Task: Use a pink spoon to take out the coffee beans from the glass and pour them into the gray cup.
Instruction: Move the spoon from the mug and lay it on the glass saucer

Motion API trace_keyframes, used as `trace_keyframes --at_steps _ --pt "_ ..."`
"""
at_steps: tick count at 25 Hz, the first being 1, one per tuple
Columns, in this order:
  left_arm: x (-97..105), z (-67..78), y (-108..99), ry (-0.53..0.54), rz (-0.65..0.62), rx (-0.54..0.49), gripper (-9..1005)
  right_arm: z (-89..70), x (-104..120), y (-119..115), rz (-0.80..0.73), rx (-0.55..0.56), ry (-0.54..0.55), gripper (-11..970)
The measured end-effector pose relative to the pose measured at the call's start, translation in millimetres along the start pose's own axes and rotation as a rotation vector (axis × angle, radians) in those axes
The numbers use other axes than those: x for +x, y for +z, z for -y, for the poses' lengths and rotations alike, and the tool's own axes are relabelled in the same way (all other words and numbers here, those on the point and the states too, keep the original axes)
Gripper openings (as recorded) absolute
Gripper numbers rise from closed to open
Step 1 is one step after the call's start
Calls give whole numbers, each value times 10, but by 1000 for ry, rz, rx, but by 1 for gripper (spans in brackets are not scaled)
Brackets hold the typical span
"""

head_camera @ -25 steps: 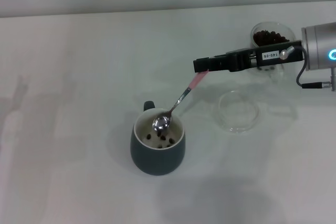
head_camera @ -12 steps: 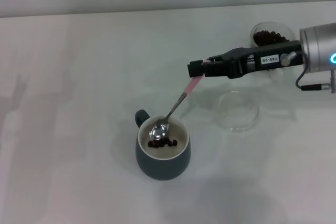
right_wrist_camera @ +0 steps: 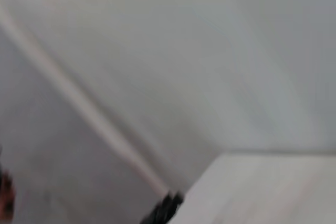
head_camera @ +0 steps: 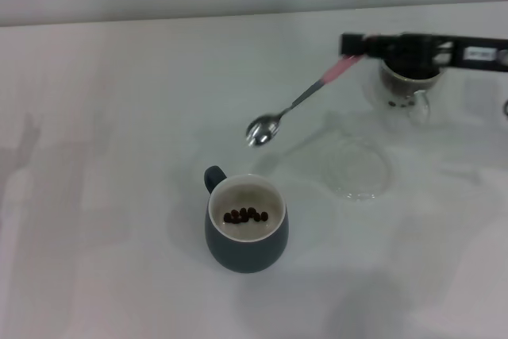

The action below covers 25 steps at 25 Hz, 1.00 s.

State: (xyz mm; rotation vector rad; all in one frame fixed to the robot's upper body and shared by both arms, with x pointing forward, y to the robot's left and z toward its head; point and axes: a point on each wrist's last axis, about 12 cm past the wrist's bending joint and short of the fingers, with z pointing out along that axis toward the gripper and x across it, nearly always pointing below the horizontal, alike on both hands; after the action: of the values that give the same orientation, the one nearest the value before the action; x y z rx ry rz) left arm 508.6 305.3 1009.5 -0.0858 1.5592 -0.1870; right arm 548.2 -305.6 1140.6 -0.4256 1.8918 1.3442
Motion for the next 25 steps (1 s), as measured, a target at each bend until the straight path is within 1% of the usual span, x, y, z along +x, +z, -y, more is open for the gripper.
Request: trace_keyframes --at_steps 3,6,10,15,20,25 --pt "2 9 -2 -4 1 1 898 56 65 -186 61 37 55 245" --pt "5 11 -5 -6 0 0 898 143 179 -337 102 74 113 246" --pt "7 10 -4 -6 -2 0 898 235 321 -483 110 140 137 248" --pt "3 17 7 -6 -1 2 898 343 442 -570 57 248 149 249" --pt "-1 24 22 -6 -1 5 899 448 458 -625 31 344 143 251" --pt "18 20 23 -6 -17 0 899 513 429 -634 2 398 130 252"
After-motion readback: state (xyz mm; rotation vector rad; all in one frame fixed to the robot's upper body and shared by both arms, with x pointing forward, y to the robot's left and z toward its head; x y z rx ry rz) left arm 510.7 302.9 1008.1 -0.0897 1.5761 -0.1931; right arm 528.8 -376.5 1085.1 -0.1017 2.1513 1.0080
